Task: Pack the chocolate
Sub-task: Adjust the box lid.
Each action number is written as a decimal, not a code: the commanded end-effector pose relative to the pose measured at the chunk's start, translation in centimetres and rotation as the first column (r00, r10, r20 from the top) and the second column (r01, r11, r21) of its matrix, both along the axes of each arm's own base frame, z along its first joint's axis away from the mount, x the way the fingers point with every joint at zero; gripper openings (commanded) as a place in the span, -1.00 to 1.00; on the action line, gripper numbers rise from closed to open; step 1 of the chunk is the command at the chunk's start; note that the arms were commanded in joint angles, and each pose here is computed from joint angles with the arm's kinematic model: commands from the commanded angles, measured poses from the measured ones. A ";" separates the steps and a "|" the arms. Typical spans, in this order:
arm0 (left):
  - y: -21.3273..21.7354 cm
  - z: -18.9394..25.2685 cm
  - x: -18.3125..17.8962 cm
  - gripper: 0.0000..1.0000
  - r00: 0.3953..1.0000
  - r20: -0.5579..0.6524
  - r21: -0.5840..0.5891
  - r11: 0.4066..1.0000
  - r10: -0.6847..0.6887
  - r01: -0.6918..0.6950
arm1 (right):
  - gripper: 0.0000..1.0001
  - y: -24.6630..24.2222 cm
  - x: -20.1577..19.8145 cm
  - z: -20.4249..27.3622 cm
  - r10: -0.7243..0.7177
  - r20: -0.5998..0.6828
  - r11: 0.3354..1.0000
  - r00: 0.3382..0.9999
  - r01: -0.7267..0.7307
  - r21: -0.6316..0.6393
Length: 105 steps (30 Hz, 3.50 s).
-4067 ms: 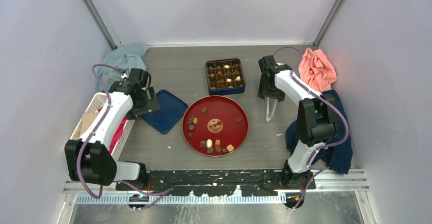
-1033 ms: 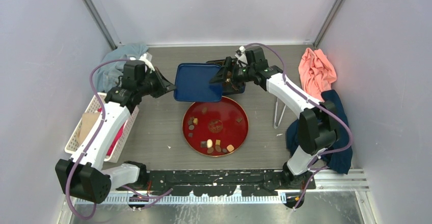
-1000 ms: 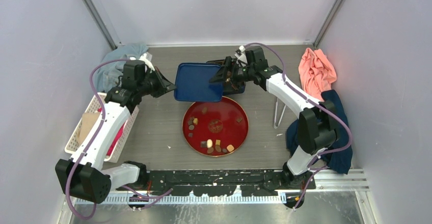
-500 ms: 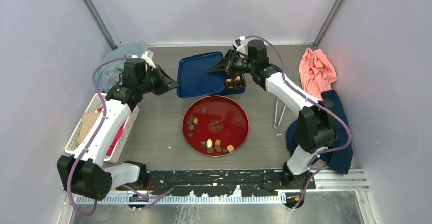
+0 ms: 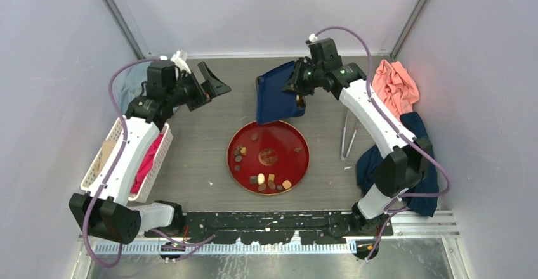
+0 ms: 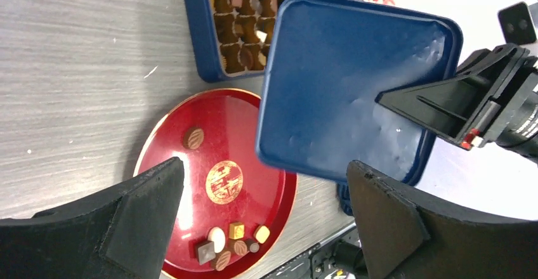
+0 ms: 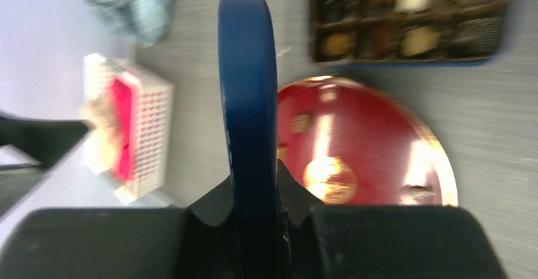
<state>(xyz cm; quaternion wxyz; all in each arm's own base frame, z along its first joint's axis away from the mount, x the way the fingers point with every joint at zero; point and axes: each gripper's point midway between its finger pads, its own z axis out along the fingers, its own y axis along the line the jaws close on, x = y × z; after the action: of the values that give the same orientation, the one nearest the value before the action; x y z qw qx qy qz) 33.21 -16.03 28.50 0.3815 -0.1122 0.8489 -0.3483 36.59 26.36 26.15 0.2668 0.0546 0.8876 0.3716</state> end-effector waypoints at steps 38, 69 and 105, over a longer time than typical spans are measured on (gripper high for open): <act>-15.0 8.4 7.6 0.98 0.870 -0.265 -0.513 0.825 -0.416 0.238 | -0.99 -11.0 -1.7 6.8 0.505 0.637 0.394 0.582 0.502 -0.770; -18.6 2.1 6.1 0.82 0.805 -0.408 -0.479 0.852 -0.430 0.212 | -0.99 -2.8 -4.0 7.9 0.624 0.684 0.532 0.378 0.436 -0.726; -18.2 6.1 4.6 -1.00 0.849 -0.290 -0.556 0.800 -0.441 0.225 | -0.15 -5.2 -4.5 4.5 0.654 0.591 0.411 0.472 0.435 -0.801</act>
<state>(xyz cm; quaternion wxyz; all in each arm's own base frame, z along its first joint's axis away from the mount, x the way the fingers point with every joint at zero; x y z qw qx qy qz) 38.42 -34.38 29.52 0.0241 -0.1786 0.8212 -0.5415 32.55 22.78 28.09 0.5978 -0.4194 0.6574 -0.1859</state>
